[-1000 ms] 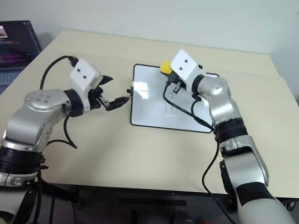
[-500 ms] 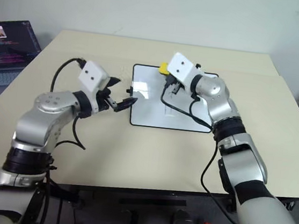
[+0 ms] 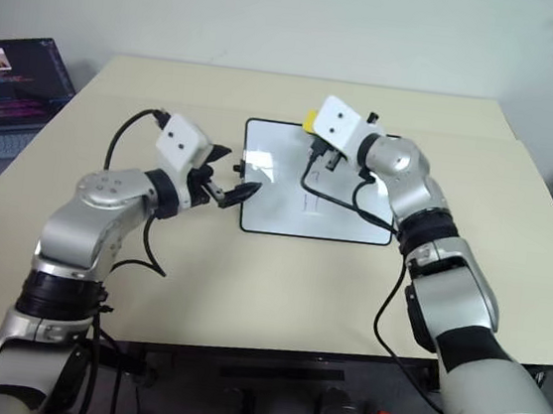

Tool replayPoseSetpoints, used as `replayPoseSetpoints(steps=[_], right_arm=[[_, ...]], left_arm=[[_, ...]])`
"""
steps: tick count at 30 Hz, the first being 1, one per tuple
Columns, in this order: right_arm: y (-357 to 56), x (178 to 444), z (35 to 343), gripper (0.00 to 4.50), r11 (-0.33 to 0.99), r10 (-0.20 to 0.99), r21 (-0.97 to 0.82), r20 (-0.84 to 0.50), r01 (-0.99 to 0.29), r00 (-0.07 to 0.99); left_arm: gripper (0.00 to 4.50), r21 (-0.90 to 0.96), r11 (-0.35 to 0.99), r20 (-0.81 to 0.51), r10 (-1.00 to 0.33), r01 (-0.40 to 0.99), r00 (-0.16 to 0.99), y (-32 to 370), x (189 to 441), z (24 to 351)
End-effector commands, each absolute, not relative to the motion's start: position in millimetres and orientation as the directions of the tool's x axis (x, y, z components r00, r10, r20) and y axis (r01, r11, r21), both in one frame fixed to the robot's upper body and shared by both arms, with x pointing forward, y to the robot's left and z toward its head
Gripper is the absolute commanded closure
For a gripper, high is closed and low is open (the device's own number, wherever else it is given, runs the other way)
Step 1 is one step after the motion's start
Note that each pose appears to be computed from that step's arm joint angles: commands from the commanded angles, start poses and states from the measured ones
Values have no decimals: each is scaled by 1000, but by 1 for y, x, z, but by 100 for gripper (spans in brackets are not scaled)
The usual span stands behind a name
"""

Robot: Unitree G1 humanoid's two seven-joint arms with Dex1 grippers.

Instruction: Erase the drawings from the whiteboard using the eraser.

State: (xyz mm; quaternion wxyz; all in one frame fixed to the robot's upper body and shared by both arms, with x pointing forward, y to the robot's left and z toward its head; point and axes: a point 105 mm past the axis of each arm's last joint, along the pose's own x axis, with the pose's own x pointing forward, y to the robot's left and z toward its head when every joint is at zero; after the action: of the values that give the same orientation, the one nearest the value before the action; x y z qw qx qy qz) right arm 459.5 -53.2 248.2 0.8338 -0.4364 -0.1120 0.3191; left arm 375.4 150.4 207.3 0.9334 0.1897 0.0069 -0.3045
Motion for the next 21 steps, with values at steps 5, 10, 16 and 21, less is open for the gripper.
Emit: replayPoseSetpoints(steps=[5,10,16,21], right_arm=[[-64,460,269,364,427,632,-817,-37,-388,774],[-62,459,269,364,425,635,-817,-38,-390,771],[-58,461,265,364,431,632,-813,-38,-391,774],[-57,464,261,364,450,614,-806,-35,-386,788]], left_arm=[[0,399,740,-63,-567,542,821,149,371,235],[0,399,741,-64,-565,540,822,148,371,234],[0,393,743,-64,-566,542,822,146,371,232],[0,391,741,-61,-571,546,819,144,371,234]])
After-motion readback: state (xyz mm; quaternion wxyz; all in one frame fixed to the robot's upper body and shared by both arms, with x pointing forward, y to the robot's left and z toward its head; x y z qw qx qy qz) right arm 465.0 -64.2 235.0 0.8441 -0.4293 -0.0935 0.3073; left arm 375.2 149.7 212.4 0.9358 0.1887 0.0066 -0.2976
